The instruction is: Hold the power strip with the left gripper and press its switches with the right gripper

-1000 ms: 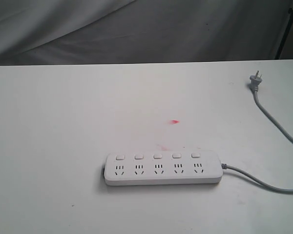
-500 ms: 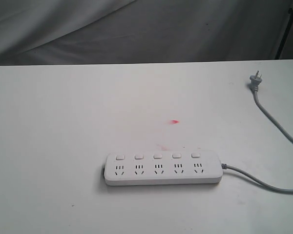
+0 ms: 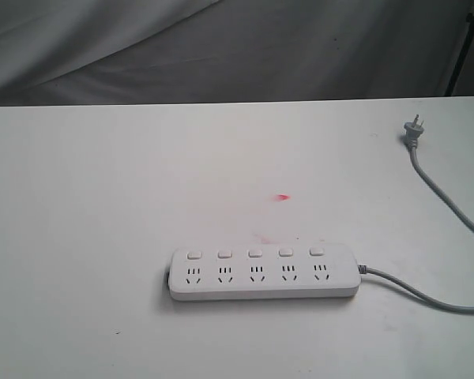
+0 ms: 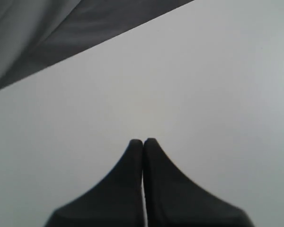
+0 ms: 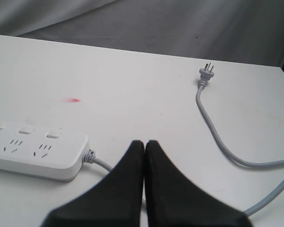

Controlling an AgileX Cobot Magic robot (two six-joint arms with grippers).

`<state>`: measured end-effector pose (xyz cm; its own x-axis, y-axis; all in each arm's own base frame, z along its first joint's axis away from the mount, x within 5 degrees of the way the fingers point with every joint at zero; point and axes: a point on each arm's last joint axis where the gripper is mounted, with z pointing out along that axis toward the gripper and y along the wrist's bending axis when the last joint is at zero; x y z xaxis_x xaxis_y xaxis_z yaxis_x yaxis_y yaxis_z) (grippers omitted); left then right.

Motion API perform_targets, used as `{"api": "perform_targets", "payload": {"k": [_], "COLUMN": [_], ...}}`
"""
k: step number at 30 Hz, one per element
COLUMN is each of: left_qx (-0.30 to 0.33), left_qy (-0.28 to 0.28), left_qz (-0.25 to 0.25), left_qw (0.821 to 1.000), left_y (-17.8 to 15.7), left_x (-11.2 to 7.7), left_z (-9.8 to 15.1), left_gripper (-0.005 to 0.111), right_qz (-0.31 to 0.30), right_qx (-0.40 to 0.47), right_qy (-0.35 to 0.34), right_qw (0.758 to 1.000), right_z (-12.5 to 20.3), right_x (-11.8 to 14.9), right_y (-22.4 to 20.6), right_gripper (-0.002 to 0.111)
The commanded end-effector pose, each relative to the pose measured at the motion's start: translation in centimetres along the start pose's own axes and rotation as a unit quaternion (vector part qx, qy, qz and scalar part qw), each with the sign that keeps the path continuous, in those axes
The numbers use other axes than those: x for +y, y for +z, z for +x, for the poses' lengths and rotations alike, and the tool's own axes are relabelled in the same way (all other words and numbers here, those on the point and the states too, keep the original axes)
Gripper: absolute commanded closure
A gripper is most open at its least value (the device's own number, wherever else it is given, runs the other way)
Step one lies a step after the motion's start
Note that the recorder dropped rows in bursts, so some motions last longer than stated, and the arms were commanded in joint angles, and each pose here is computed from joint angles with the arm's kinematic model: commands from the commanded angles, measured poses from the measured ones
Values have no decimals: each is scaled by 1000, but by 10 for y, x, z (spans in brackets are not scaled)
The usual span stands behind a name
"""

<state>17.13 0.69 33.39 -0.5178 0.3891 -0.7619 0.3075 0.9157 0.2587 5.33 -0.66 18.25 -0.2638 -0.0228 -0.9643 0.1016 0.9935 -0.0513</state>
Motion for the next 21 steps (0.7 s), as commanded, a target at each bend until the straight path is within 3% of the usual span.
{"api": "perform_targets", "payload": {"k": [1, 6, 13, 21], "left_qx": [-39, -30, -39, -100], "left_qy": [57, 91, 83, 104], "left_qz": [21, 35, 37, 66], "left_qw": [997, 995, 995, 987], "left_y": [-1, 0, -1, -4], "left_x": [-4, -7, -7, -14], "left_z": [-7, -5, -6, -17], "left_gripper": [107, 107, 107, 107], "right_qz": [0, 0, 0, 0], "right_qx": [-2, -2, -2, -2], "right_qy": [-4, -4, -4, -4], "right_qw": [1000, 1000, 1000, 1000], "right_z": [1, 1, 1, 1], "right_x": [0, 0, 0, 0], "right_y": [0, 0, 0, 0], "right_gripper": [108, 108, 108, 108]}}
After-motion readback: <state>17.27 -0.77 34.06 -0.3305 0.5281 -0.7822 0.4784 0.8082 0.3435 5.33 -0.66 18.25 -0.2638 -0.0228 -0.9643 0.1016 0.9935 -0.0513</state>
